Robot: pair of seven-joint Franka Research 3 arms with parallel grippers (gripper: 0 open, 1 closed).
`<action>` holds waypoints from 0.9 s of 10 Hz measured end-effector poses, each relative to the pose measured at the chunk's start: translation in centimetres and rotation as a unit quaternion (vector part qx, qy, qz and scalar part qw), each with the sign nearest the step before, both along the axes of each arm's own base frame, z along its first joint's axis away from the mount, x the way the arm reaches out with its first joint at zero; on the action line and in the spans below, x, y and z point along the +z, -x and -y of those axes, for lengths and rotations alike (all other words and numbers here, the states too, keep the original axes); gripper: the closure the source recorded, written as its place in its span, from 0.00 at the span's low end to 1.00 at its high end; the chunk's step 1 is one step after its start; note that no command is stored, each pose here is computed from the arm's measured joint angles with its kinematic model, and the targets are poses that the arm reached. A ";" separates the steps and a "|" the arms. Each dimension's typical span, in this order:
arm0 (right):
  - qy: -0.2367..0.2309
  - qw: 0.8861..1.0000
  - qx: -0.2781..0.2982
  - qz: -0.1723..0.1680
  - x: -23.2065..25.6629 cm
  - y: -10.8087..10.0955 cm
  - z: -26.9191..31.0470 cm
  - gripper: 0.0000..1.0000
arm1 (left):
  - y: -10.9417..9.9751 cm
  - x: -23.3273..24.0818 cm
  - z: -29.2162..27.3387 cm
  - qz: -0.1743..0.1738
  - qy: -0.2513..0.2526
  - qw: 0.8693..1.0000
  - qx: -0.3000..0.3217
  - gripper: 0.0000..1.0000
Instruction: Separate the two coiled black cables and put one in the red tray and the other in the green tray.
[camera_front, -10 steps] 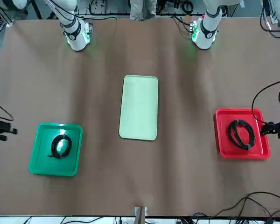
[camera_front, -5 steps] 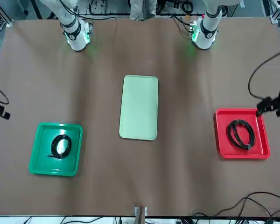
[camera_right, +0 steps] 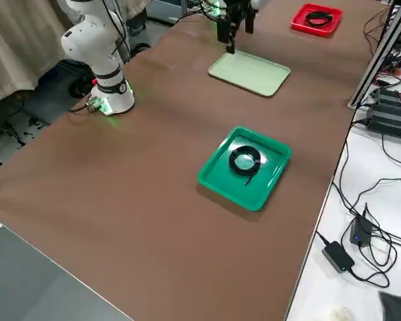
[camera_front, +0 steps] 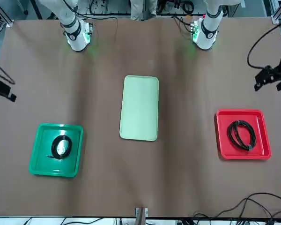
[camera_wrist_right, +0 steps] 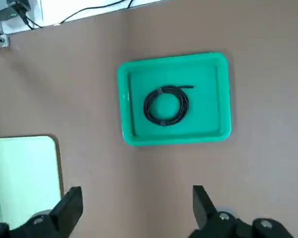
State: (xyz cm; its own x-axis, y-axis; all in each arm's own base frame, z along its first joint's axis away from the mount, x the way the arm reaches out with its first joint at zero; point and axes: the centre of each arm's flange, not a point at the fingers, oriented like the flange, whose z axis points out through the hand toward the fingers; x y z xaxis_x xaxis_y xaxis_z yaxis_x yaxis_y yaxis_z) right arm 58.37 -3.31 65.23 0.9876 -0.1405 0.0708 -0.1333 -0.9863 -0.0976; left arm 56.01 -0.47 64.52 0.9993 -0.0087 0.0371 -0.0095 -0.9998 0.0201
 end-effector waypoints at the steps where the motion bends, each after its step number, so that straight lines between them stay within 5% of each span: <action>1: 0.011 1.000 -0.007 0.012 0.5 0.4 -1.2 0.02 | 0.0 -0.2 0.2 -0.006 0.002 1.000 -0.002 0.03; 5: 0.011 0.999 -0.038 0.032 1.3 2.2 -1.4 0.02 | -0.6 -1.3 0.7 -0.016 0.002 1.000 -0.005 0.03; 9: 0.011 0.999 -0.034 0.004 0.4 2.7 -1.8 0.01 | -0.6 -1.3 0.6 -0.016 0.002 1.000 -0.005 0.03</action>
State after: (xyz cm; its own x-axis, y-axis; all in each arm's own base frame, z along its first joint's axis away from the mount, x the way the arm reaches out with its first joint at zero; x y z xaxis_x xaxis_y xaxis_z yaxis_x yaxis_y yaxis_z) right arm 55.72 -1.51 65.58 0.9753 -0.2051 0.0819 -0.1990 -0.9769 -0.0774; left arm 56.62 -1.08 63.18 0.9998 -0.0187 0.0054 -0.0188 -0.9995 0.0244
